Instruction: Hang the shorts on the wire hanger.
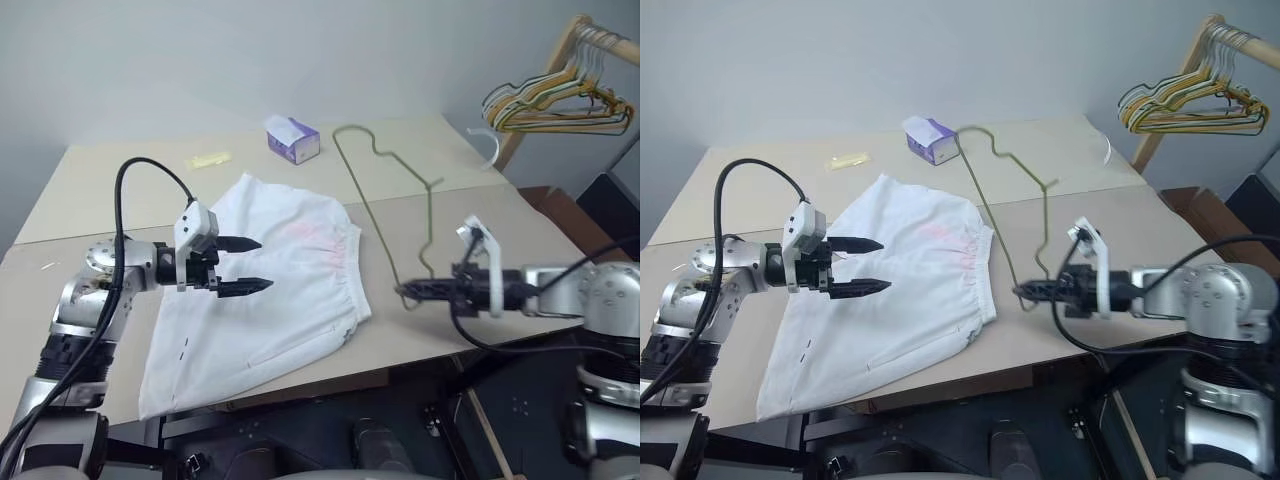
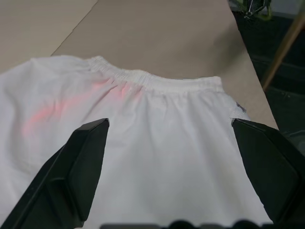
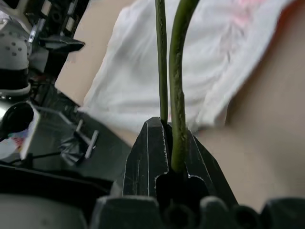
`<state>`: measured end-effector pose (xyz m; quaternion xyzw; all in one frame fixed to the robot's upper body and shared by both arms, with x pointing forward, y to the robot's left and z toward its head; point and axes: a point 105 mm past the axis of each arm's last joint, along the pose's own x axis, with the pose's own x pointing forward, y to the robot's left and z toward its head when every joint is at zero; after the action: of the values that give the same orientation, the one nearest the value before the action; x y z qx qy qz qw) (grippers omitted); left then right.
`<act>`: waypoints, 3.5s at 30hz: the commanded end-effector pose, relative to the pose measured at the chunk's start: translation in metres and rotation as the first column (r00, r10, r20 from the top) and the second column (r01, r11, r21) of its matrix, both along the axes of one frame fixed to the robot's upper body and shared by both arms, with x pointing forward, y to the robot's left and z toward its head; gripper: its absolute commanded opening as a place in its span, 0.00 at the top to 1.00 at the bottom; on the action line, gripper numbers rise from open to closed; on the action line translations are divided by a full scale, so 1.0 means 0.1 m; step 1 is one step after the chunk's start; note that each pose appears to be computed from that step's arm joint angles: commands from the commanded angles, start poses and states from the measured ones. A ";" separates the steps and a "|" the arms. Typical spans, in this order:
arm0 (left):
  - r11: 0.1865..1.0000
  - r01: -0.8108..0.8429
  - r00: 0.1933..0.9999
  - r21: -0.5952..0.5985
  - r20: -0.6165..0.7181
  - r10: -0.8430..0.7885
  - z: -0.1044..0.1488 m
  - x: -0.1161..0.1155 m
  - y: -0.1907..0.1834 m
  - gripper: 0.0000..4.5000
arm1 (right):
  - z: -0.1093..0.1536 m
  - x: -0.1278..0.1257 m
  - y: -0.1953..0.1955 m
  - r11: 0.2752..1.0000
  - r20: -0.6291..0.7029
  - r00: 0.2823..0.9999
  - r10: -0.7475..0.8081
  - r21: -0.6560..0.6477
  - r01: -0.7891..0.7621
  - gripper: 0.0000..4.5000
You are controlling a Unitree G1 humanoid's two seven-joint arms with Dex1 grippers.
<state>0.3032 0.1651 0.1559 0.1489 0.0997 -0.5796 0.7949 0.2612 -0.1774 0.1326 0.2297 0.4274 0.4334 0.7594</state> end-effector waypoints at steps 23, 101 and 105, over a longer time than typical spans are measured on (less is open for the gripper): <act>0.998 0.018 1.000 0.063 0.018 -0.020 -0.10 -0.18 -0.07 0.01 | -0.54 0.04 -0.22 0.997 -0.252 0.968 0.002 -0.080 -0.023 1.00; 0.996 -0.023 0.928 -0.085 0.369 0.053 0.84 0.21 0.09 0.01 | -0.01 1.10 0.56 0.722 0.587 0.482 0.650 -0.676 -0.150 1.00; 0.998 -0.052 0.914 0.033 0.404 0.034 0.81 0.38 0.18 0.01 | -0.01 1.08 0.68 0.665 0.556 0.428 0.712 -0.729 -0.159 1.00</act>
<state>0.3378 0.1794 0.2354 0.2473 -0.0537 -0.5203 0.8156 0.3658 -0.1214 0.1102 -0.3257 0.2224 0.5236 0.7552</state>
